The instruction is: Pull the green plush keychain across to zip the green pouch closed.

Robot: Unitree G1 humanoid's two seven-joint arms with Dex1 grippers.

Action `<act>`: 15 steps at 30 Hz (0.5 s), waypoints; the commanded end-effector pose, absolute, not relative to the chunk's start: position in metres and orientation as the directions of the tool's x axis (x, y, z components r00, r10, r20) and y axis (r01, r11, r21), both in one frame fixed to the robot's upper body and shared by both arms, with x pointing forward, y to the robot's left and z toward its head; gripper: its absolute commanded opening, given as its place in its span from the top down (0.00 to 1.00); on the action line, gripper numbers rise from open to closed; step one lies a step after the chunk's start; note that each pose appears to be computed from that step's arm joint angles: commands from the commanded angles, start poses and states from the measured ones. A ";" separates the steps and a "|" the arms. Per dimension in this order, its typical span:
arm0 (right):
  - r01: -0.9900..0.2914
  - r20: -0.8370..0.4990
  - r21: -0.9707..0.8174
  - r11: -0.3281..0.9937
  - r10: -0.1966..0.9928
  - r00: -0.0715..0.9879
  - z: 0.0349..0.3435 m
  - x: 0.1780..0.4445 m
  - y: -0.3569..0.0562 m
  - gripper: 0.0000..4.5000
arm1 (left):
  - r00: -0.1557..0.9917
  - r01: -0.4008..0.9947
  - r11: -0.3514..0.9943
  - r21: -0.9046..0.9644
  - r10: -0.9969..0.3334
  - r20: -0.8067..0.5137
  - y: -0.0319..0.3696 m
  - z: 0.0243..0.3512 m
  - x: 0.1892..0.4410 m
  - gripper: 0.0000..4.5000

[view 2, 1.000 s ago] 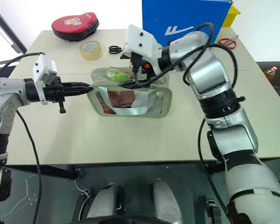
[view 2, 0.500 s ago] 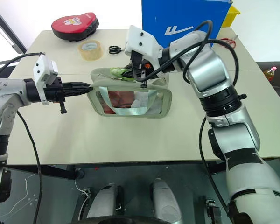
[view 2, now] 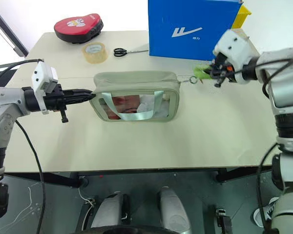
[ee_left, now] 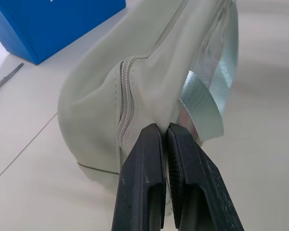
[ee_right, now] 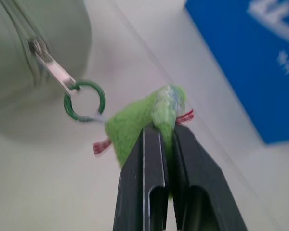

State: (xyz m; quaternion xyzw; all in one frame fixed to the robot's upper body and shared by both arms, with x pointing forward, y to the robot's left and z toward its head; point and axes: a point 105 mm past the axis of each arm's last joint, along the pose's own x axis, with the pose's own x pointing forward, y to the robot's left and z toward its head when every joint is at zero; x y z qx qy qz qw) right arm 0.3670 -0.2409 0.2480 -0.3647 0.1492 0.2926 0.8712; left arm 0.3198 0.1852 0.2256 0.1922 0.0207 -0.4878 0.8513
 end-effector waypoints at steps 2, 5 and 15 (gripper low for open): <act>-0.650 -0.566 -0.590 0.479 0.329 0.756 0.210 0.354 -0.239 0.99 | 0.577 0.810 0.507 0.293 -0.778 -0.247 0.203 0.223 0.321 1.00; -0.676 -0.558 -0.543 0.497 0.388 0.733 0.195 0.355 -0.215 0.99 | 0.579 0.809 0.509 0.294 -0.778 -0.244 0.202 0.225 0.322 1.00; -0.685 -0.452 -0.426 0.591 0.517 0.727 0.235 0.356 -0.198 0.44 | 0.576 0.810 0.505 0.298 -0.779 -0.247 0.203 0.229 0.320 1.00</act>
